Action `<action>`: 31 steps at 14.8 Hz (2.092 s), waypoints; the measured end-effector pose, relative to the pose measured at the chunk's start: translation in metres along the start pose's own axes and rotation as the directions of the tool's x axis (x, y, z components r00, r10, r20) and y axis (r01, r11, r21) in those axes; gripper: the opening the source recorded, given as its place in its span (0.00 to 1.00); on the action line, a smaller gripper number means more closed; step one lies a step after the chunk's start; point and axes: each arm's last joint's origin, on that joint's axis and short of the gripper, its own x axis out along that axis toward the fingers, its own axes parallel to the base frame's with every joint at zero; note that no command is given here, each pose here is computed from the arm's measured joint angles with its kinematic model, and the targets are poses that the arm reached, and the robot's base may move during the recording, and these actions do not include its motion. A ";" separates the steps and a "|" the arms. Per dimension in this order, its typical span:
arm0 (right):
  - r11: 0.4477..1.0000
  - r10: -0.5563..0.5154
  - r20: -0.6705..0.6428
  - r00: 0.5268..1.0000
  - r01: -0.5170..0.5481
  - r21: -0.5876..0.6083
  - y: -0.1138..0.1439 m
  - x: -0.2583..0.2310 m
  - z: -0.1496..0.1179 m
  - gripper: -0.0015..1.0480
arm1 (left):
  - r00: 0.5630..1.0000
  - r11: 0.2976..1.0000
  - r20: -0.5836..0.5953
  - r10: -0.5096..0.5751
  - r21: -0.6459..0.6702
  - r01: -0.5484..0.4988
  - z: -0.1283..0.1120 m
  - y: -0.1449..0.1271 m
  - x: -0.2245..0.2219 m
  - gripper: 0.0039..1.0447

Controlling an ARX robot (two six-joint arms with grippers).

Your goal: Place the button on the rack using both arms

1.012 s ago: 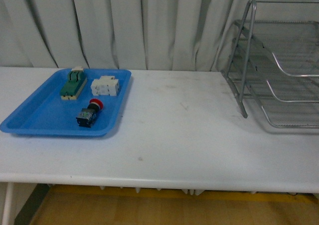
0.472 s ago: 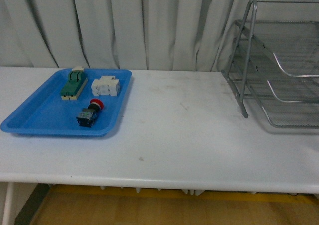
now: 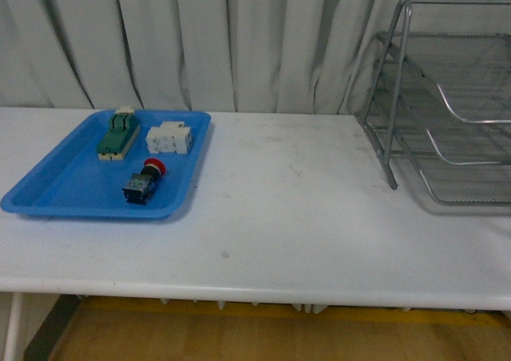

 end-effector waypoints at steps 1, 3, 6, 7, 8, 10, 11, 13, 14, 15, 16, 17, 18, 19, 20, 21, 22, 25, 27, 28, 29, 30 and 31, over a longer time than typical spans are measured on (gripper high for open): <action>0.998 0.013 0.006 1.000 -0.013 0.061 -0.002 -0.004 -0.001 0.04 | 1.000 1.000 0.000 0.000 0.000 0.000 0.000 0.000 0.000 0.94; 0.996 0.041 0.029 0.999 -0.043 0.084 -0.011 -0.019 -0.002 0.03 | 1.000 1.000 0.000 0.000 0.000 0.000 0.000 0.000 0.000 0.94; 0.993 0.017 0.048 0.999 -0.022 0.113 -0.026 -0.058 -0.012 0.03 | 1.000 1.000 0.000 0.000 0.000 0.000 0.000 0.000 0.000 0.94; 0.991 -0.011 0.050 0.999 0.005 0.131 -0.032 -0.070 -0.014 0.03 | 1.000 1.000 0.000 0.000 0.000 0.000 0.000 0.000 0.000 0.94; 0.988 -0.035 0.049 0.998 0.027 0.152 -0.036 -0.080 -0.015 0.03 | 1.000 1.000 0.000 0.000 0.000 0.000 0.000 0.000 0.000 0.94; 0.983 -0.067 0.044 0.997 0.059 0.173 -0.042 -0.099 -0.018 0.02 | 1.000 1.000 0.000 0.000 0.000 0.000 0.000 0.000 0.000 0.94; 0.981 -0.081 0.040 0.996 0.072 0.181 -0.044 -0.106 -0.018 0.02 | 1.000 1.000 0.000 0.000 0.000 0.000 0.000 0.000 0.000 0.94; 0.980 -0.096 0.038 0.995 0.088 0.179 -0.047 -0.116 -0.017 0.08 | 1.000 1.000 0.000 0.000 0.000 0.000 0.000 0.000 0.000 0.94; 0.981 -0.115 0.039 0.993 0.107 0.161 -0.048 -0.120 -0.018 0.24 | 1.000 1.000 0.000 0.000 0.000 0.000 0.000 0.000 0.000 0.94; 0.981 -0.128 0.044 0.991 0.120 0.155 -0.049 -0.123 -0.018 0.33 | 1.000 1.000 0.000 0.000 0.000 0.000 0.000 0.000 0.000 0.94; 0.980 -0.146 0.060 0.987 0.136 0.146 -0.048 -0.130 -0.016 0.47 | 1.000 1.000 0.000 0.000 0.000 0.000 0.000 0.000 0.000 0.94; 0.979 -0.159 0.073 0.985 0.147 0.139 -0.046 -0.136 -0.016 0.60 | 1.000 1.000 0.000 0.000 0.000 0.000 0.000 0.000 0.000 0.94; 0.979 -0.167 0.073 0.983 0.156 0.135 -0.044 -0.142 -0.017 0.70 | 1.000 1.000 0.000 0.000 0.000 0.000 0.000 0.000 0.000 0.94; 0.980 -0.163 0.073 0.984 0.153 0.127 -0.040 -0.148 -0.018 0.81 | 1.000 1.000 0.000 0.000 0.000 0.000 0.000 0.000 0.000 0.94; 0.984 -0.146 0.071 0.987 0.138 0.111 -0.033 -0.154 -0.020 0.91 | 1.000 1.000 0.000 0.000 0.000 0.000 0.000 0.000 0.000 0.94; 0.987 -0.134 0.071 0.988 0.127 0.099 -0.026 -0.162 -0.022 0.95 | 1.000 1.000 0.000 0.000 0.000 0.000 0.000 0.000 0.000 0.94; 0.988 -0.131 0.061 0.989 0.125 0.094 -0.023 -0.169 -0.025 0.93 | 1.000 1.000 0.000 0.000 0.000 0.000 0.000 0.000 0.000 0.94; 0.995 -0.082 0.048 0.995 0.079 0.062 -0.006 -0.203 -0.030 0.94 | 1.000 1.000 0.000 0.000 0.000 0.000 0.000 0.000 0.000 0.94; 0.968 0.022 0.056 0.998 -0.008 -0.252 0.034 -0.231 -0.033 0.81 | 1.000 1.000 0.000 0.000 0.000 0.000 0.000 0.000 0.000 0.94; 0.803 0.106 0.045 0.993 -0.059 -0.593 0.057 -0.256 -0.054 0.65 | 1.000 1.000 0.000 0.000 0.000 0.000 0.000 0.000 0.000 0.94; 0.648 0.105 0.044 0.993 -0.035 -0.761 0.059 -0.270 -0.069 0.55 | 1.000 1.000 0.000 0.000 0.000 0.000 0.000 0.000 0.000 0.94; 0.445 0.088 0.042 0.995 -0.001 -0.895 0.060 -0.285 -0.087 0.37 | 1.000 1.000 0.000 0.000 0.000 0.000 0.000 0.000 0.000 0.94; 0.326 0.172 0.066 0.983 0.007 -0.945 0.075 -0.297 -0.094 0.20 | 1.000 1.000 0.000 0.000 0.000 0.000 0.000 0.000 0.000 0.94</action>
